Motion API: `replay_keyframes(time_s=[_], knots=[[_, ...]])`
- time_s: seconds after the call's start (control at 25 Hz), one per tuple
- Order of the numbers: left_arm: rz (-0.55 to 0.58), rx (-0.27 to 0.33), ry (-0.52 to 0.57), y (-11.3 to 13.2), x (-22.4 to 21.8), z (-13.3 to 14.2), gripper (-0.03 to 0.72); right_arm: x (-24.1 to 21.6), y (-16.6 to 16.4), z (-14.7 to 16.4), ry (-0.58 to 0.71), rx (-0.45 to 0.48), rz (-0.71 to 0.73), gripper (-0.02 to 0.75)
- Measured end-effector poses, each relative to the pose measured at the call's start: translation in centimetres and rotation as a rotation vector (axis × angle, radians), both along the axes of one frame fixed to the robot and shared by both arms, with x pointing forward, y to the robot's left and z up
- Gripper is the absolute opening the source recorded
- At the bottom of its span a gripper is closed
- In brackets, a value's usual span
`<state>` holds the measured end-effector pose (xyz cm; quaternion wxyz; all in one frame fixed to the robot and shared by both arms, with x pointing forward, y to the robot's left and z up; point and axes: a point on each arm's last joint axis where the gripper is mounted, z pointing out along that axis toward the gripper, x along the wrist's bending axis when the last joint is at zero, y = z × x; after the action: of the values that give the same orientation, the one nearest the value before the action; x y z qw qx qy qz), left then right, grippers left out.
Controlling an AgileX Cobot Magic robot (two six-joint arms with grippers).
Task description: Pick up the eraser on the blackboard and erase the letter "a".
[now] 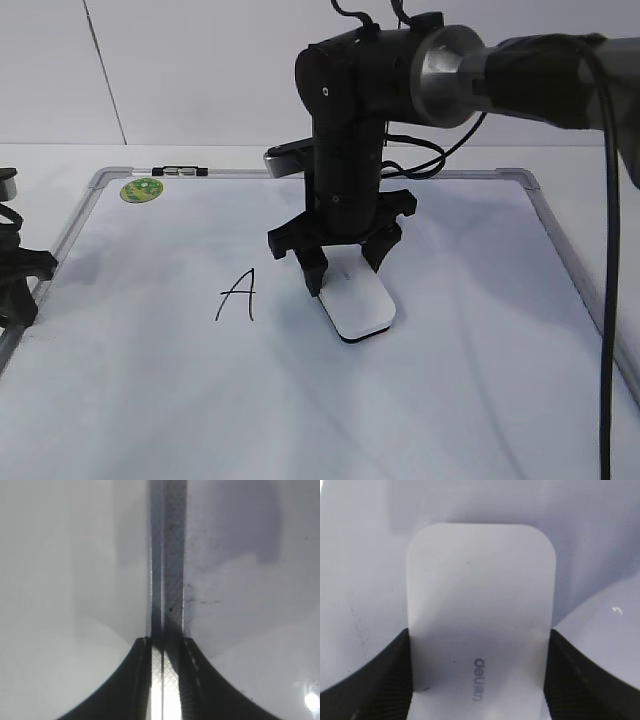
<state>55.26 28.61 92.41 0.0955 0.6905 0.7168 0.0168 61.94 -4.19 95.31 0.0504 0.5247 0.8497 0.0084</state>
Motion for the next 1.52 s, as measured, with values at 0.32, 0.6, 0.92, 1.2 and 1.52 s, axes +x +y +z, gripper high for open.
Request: replay_keyframes(time_s=[0.32,0.6,0.92,1.2,1.52], knots=[[0.0,0.0,0.0,0.0,0.0,0.0,0.119,0.1,-1.6,3.3,-0.09,-0.014,-0.006,0.511],[-0.001,0.003,-0.008,0.0,0.1,0.0,0.119,-0.6,-1.6,5.5,-0.103,0.06,-0.04,0.511],[0.0,0.003,-0.011,0.0,0.1,0.0,0.118,-1.7,-2.9,4.6,-0.05,0.033,-0.084,0.511],[0.0,0.003,-0.012,0.0,0.1,0.0,0.119,-1.9,-9.2,4.6,0.002,0.001,-0.217,0.511],[0.0,0.003,-0.012,0.0,0.1,0.0,0.118,-1.2,-15.6,3.2,0.066,-0.025,-0.356,0.511]])
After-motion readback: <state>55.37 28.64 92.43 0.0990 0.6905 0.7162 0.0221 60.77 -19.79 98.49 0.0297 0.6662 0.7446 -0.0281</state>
